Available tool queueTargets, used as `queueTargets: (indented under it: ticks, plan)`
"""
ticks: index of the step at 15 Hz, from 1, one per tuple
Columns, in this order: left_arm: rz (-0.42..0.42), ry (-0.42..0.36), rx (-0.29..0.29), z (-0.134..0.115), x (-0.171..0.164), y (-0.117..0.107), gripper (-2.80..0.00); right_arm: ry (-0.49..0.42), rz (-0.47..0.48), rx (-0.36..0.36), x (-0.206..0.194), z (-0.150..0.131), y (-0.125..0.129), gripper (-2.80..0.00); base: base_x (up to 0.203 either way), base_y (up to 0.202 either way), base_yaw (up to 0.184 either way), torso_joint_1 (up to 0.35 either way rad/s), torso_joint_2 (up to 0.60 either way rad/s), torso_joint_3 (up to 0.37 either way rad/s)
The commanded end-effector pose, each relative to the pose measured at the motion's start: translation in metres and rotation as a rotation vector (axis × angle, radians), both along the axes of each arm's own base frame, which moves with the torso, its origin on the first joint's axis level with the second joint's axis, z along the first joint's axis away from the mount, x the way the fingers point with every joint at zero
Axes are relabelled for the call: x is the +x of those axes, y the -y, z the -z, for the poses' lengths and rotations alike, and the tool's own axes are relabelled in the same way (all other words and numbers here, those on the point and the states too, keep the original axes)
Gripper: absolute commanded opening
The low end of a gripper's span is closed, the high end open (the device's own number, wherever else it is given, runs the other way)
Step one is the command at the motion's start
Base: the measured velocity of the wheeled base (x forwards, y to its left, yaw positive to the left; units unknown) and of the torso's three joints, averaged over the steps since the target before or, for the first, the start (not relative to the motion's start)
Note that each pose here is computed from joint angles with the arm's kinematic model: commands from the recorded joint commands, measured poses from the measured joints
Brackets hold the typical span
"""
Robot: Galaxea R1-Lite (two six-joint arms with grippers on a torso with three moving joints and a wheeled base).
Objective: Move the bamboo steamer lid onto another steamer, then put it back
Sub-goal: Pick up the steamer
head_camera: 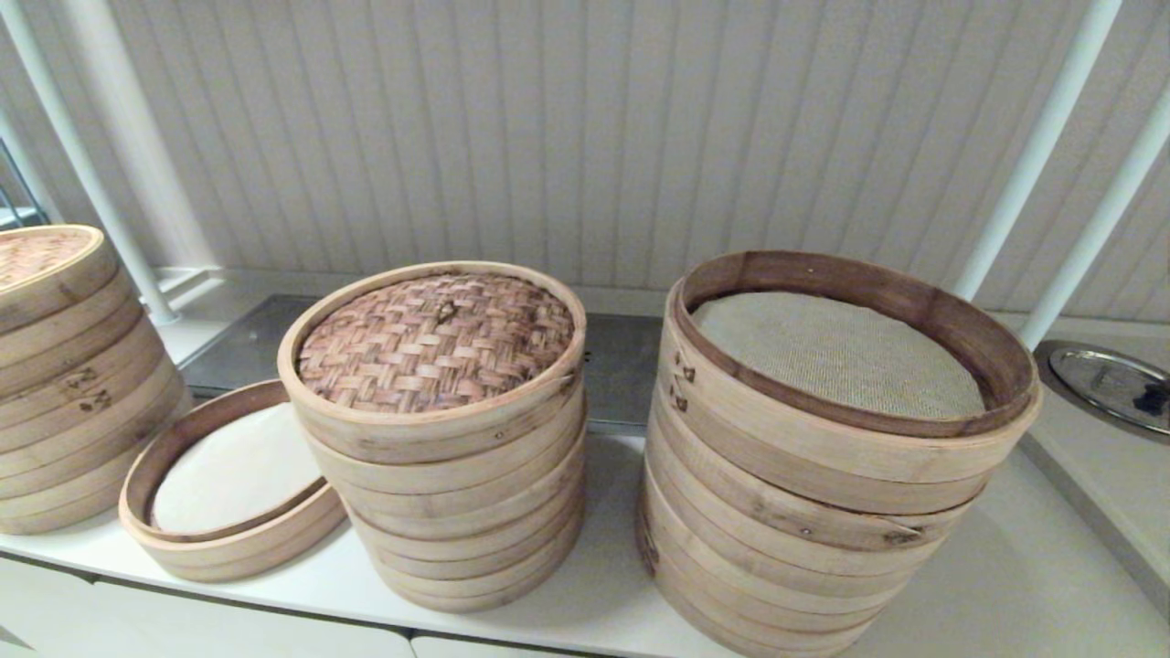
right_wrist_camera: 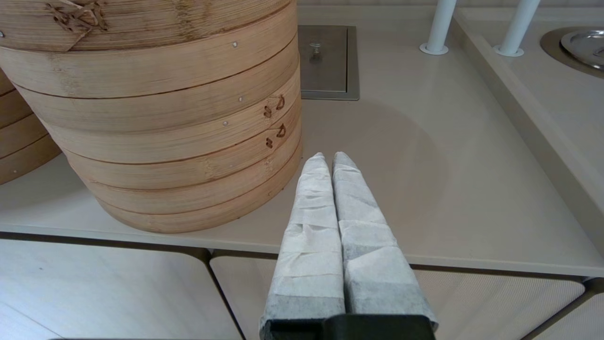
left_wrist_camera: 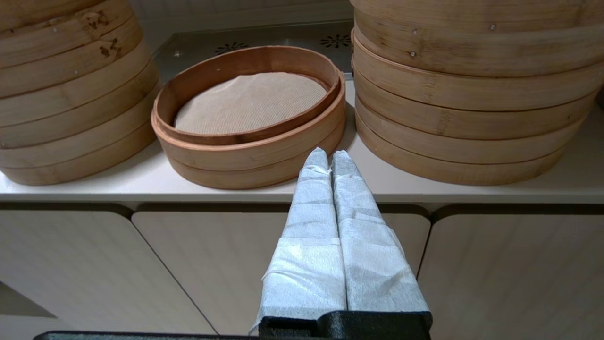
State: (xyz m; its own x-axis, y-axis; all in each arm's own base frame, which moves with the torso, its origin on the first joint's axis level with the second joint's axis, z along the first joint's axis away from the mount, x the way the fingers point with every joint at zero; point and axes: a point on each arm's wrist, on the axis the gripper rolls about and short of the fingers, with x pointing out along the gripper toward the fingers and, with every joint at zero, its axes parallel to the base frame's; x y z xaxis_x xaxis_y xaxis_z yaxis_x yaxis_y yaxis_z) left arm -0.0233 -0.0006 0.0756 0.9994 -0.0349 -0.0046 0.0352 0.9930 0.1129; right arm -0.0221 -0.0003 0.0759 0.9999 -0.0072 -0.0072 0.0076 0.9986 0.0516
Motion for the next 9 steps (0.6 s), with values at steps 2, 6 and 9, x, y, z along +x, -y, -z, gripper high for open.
queueTargets:
  ticks: [2, 6, 9]
  plan:
    - [-0.001, 0.001, -0.012, 0.0013, -0.0006, 0.0000, -2.80, -0.002, 0.000, 0.000, 0.0002, 0.0004, 0.0000, -2.80, 0.000, 0.000, 0.000, 0.000, 0.00, 0.000]
    - [-0.003, 0.003, 0.032, 0.0013, -0.0006, -0.0001, -2.80, -0.002, 0.000, 0.000, 0.0002, 0.0005, 0.0000, -2.80, 0.000, 0.000, 0.000, 0.000, 0.00, 0.000]
    - [-0.003, 0.002, 0.009, 0.0013, -0.0006, -0.0001, -2.80, -0.001, 0.000, 0.000, 0.0001, 0.0004, 0.0000, -2.80, 0.000, 0.000, 0.000, 0.000, 0.00, 0.000]
